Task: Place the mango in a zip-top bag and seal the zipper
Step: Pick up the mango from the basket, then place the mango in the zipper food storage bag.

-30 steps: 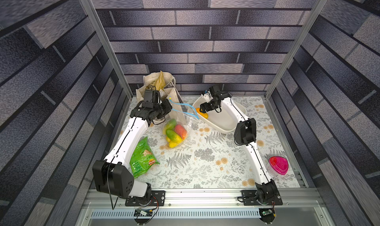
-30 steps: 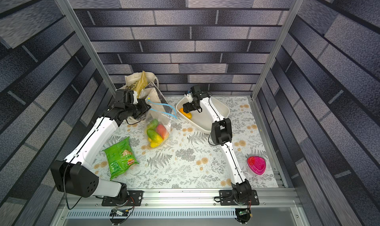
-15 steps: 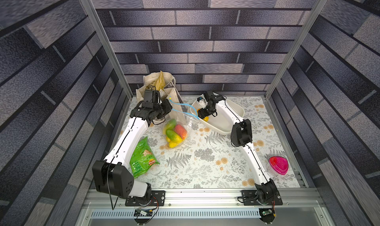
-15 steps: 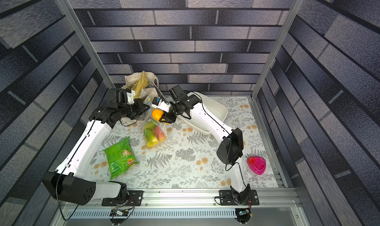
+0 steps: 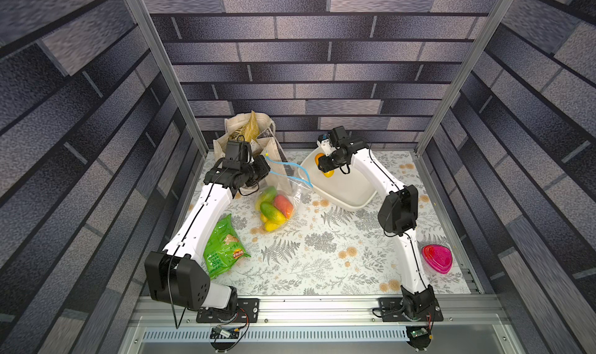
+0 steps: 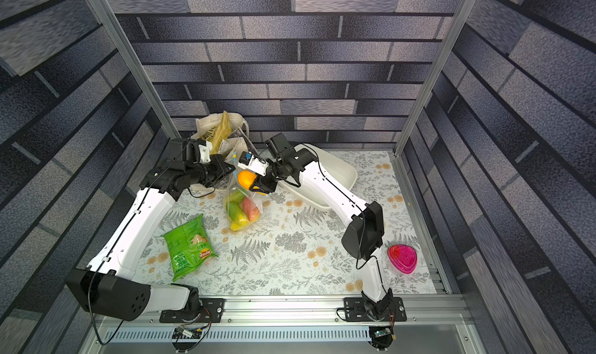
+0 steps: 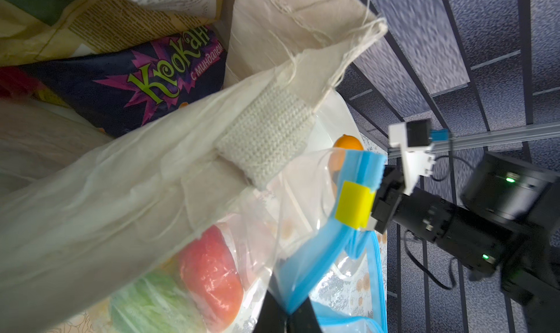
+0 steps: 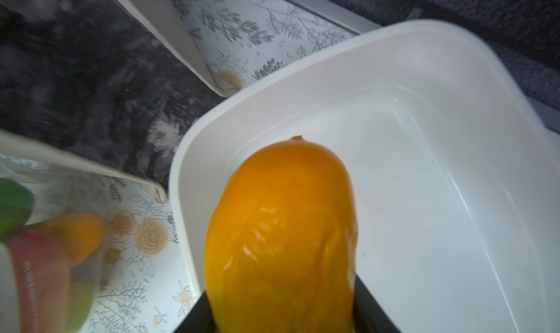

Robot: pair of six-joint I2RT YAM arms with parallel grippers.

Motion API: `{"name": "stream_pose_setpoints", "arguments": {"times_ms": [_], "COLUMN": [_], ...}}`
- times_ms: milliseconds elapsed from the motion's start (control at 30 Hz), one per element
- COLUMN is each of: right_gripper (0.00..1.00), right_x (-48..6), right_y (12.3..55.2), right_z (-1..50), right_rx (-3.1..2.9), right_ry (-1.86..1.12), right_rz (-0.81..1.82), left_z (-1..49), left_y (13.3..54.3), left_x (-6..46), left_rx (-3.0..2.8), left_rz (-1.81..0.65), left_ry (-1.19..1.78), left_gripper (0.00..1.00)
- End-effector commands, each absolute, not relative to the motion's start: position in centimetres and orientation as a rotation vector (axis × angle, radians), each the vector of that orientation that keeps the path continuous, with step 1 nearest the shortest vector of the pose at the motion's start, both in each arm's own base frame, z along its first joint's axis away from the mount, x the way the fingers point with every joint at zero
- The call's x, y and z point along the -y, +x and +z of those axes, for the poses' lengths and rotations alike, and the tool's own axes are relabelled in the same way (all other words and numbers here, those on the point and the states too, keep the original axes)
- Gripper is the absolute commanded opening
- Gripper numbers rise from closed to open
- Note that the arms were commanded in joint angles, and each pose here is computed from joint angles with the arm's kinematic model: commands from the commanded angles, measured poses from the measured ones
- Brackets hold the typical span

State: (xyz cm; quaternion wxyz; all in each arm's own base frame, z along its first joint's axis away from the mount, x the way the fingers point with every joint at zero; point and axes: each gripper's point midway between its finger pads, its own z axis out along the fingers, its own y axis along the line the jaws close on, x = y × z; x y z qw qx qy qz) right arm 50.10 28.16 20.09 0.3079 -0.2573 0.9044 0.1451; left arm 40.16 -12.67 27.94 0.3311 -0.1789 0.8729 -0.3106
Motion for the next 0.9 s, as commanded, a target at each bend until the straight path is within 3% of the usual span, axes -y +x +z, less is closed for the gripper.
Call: {"name": "stream_pose_setpoints", "arguments": {"times_ms": [0, 133, 267, 667, 867], "right_gripper": [0.26, 0.27, 0.27, 0.26, 0.33], "right_x": [-30.7, -33.5, -37.2, -42.5, -43.2], "right_y": [45.6, 38.2, 33.8, 35.7, 34.3], "right_z": [31.2, 36.5, 36.9, 31.1, 29.2], "right_rx": [-2.078, -1.791, -1.654, -1.687, -1.664], "right_ry": [-0.713, -0.884, -1.052, -1.191, -1.294], "right_rz": [0.662, 0.887, 1.001, 0.957, 0.932], "left_z": [30.4, 31.3, 32.5, 34.3, 34.3], "left_y": [39.4, 39.1, 38.6, 37.0, 37.1], "left_x": [13.1, 13.2, 13.7, 13.5, 13.7], "left_rx": [-2.251, -2.243, -2.226, -2.191, -2.196], "left_rz": [-0.828, -0.838, -0.886, -0.92, -0.942], "left_ry": [-0.395, -0.376, -0.345, -0.33, -0.333], "left_gripper": [0.0, 0.0, 0.0, 0.0, 0.0]}}
